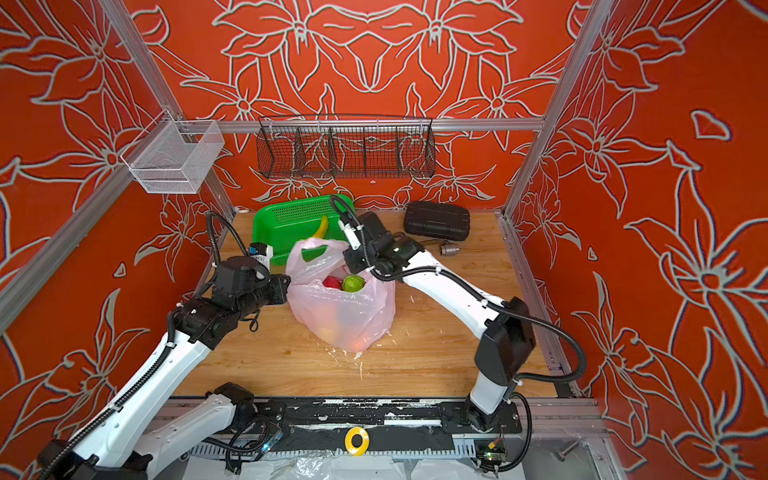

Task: Untie the knot of the plastic bag and take out the fruit

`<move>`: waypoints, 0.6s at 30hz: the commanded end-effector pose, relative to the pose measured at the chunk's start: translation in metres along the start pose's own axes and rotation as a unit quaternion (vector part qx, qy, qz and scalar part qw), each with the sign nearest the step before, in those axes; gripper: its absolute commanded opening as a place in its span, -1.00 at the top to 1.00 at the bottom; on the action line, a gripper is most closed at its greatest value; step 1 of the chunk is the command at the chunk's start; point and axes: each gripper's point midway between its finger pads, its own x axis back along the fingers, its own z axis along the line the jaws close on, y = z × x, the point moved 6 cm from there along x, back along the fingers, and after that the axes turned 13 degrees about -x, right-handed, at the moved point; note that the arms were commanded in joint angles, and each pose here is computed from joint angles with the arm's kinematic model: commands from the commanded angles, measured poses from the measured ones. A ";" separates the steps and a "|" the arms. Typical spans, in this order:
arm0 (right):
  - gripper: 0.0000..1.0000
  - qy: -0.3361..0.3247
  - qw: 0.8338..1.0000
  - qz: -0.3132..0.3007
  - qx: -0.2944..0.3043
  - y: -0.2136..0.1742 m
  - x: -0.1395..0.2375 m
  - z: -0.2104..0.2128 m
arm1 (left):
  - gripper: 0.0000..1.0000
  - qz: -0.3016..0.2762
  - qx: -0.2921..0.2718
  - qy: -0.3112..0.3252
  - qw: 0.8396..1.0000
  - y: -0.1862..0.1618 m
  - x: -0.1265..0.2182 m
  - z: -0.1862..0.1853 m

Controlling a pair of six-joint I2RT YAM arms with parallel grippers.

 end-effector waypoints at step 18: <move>1.00 0.013 0.987 -0.062 -0.149 0.011 0.025 -0.025 | -0.95 0.109 0.110 -0.141 0.978 -0.004 -0.013 -0.057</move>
